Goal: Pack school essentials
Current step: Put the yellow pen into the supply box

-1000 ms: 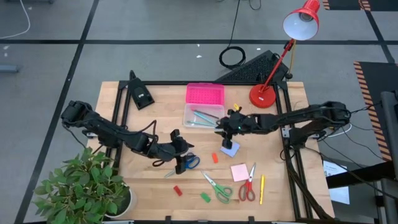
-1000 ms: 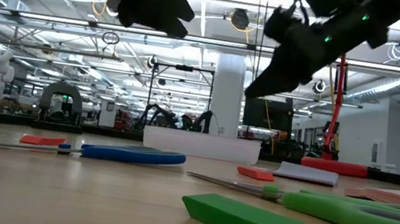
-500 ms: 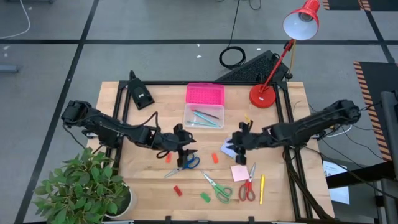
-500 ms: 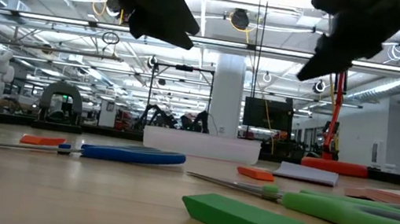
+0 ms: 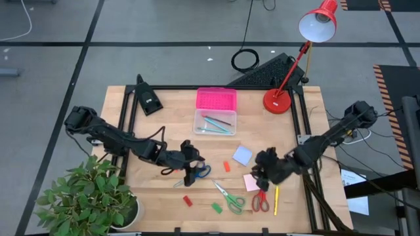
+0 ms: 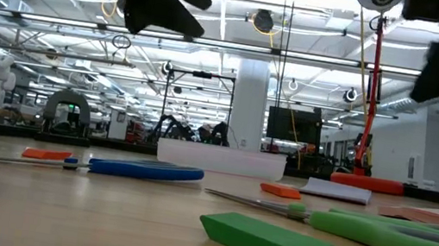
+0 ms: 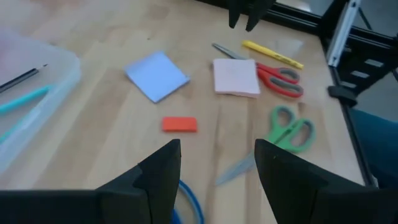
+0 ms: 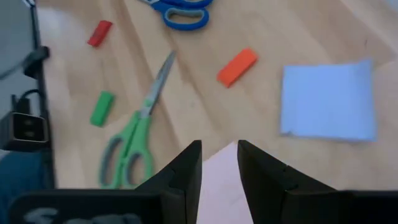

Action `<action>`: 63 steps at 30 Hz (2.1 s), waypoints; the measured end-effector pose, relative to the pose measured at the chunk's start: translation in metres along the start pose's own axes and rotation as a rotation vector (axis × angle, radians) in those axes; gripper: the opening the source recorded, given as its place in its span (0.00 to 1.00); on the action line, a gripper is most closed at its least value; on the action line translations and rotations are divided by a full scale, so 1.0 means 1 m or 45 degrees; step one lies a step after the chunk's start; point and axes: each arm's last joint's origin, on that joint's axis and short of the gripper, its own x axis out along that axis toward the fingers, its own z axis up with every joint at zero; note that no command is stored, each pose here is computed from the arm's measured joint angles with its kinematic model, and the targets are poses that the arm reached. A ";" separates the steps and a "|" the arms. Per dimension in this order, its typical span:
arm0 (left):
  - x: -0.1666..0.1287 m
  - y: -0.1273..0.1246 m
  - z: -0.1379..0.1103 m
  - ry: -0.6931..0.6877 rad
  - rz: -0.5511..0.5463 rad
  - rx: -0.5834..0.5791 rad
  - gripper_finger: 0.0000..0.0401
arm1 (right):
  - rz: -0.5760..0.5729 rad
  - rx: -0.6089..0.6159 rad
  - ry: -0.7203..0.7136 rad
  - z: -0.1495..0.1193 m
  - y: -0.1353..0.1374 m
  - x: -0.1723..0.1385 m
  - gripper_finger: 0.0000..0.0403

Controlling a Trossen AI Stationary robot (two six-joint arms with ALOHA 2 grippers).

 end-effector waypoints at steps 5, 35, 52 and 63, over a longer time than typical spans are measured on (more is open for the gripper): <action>-0.004 -0.010 -0.005 -0.019 0.004 0.023 0.52 | 0.022 0.123 0.006 -0.030 0.016 -0.004 0.24; -0.012 -0.031 -0.014 -0.068 0.008 -0.015 0.52 | -0.480 0.354 0.733 -0.093 0.097 0.013 0.24; -0.012 -0.031 -0.013 -0.069 0.007 -0.020 0.52 | -0.407 0.262 0.682 -0.088 0.099 0.018 0.25; -0.012 -0.032 -0.014 -0.070 0.004 -0.020 0.52 | -0.507 0.280 0.705 -0.088 0.092 0.015 0.46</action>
